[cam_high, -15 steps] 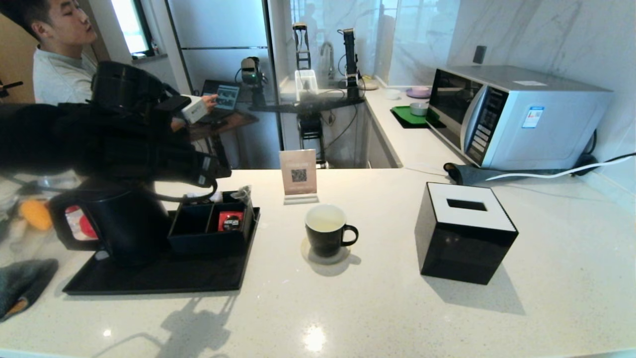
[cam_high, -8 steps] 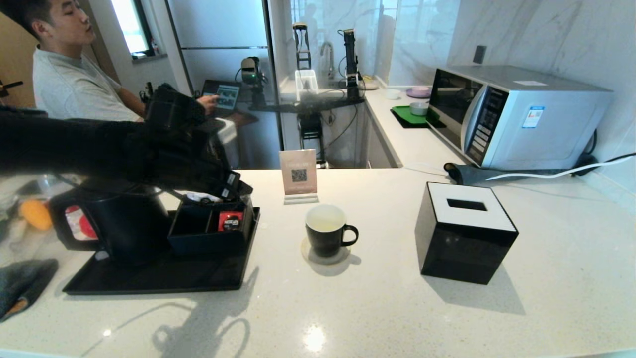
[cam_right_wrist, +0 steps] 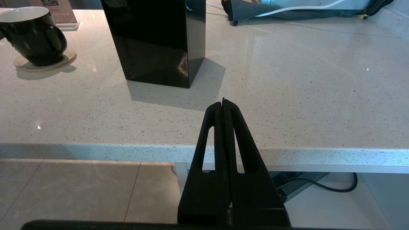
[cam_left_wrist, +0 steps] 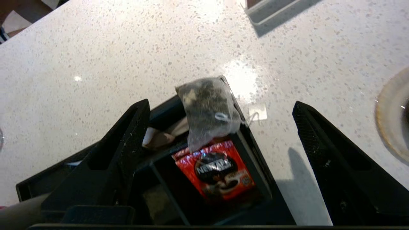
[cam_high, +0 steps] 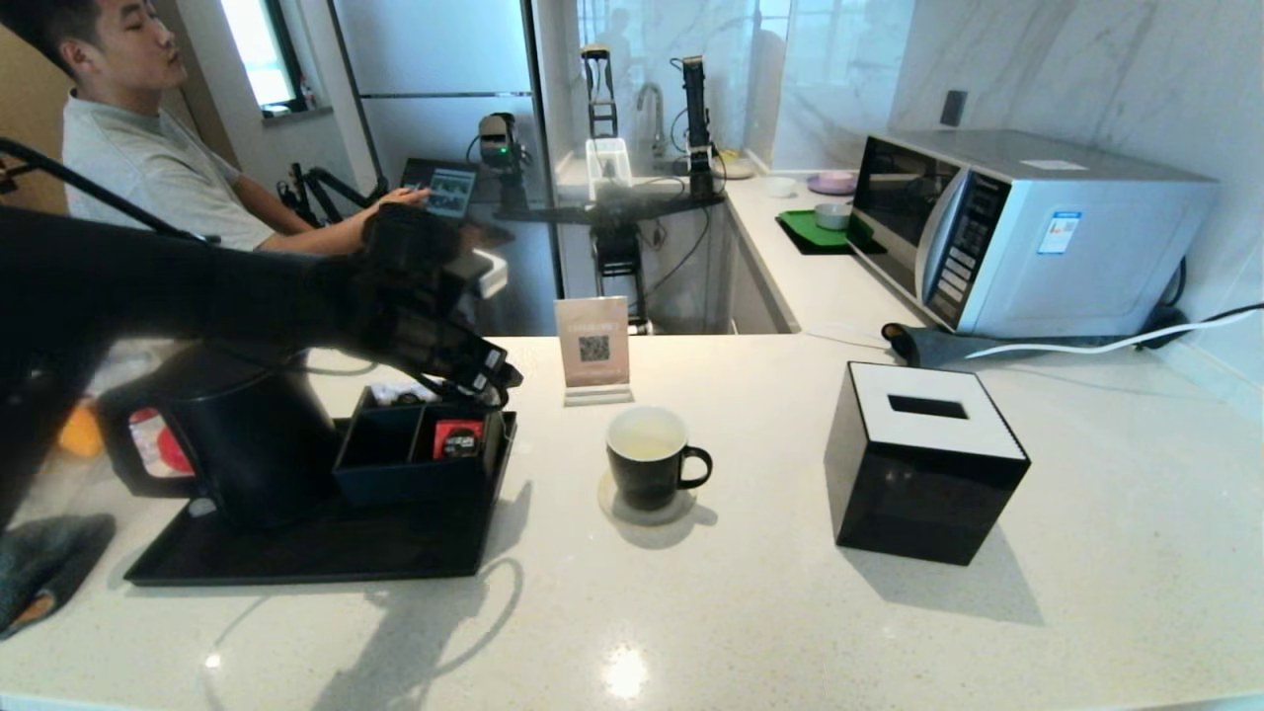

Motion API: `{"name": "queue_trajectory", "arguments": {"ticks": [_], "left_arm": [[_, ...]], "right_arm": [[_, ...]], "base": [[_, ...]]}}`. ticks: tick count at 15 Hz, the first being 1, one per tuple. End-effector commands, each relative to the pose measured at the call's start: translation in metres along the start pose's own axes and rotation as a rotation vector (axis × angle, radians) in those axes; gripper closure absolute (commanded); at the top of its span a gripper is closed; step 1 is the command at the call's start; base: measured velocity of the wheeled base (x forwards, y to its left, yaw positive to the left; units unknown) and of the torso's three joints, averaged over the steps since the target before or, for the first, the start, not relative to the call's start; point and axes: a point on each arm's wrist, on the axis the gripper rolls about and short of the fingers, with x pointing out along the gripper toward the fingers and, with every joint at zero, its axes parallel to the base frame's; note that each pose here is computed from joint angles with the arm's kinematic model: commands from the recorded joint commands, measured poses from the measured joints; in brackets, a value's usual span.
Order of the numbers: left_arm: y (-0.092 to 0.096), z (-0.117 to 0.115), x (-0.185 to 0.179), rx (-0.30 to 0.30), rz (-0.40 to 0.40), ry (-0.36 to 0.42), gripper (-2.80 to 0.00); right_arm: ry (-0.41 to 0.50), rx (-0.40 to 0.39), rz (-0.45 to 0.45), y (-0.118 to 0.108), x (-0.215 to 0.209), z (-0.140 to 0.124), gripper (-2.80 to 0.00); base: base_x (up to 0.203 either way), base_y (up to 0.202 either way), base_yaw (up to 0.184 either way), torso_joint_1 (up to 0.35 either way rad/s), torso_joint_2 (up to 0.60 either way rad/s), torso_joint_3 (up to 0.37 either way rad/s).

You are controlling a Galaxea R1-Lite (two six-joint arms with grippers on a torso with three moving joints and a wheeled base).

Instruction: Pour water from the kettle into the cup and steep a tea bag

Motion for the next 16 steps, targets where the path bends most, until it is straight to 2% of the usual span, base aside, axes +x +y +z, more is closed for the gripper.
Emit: {"name": "queue_trajectory", "arguments": {"ticks": [1,5,8,12,16], "left_arm": [[-0.004,-0.002,0.022,0.009,0.015,0.028,-2.80],[-0.014,0.005,0.037,0.027,0.006,0.012,-2.80],[-0.014,0.006,0.050,0.048,0.027,0.016,-2.80],[-0.012,0.011,0.063,0.045,0.070,0.007,-2.80],[-0.012,0.010,0.064,0.046,0.078,0.010,-2.80]], "right_arm": [[0.001,0.000,0.001,0.000,0.000,0.000,0.00],[0.001,0.000,0.001,0.000,0.000,0.000,0.00],[0.001,0.000,0.001,0.000,0.000,0.000,0.00],[0.001,0.000,0.001,0.000,0.000,0.000,0.00],[0.001,0.000,0.001,0.000,0.000,0.000,0.00]], "base": [[0.000,0.000,0.000,0.000,0.00,0.000],[0.000,0.000,0.000,0.000,0.00,0.000],[0.000,0.000,0.000,0.000,0.00,0.000],[0.000,0.000,0.000,0.000,0.00,0.000],[0.000,0.000,0.000,0.000,0.00,0.000]]}}
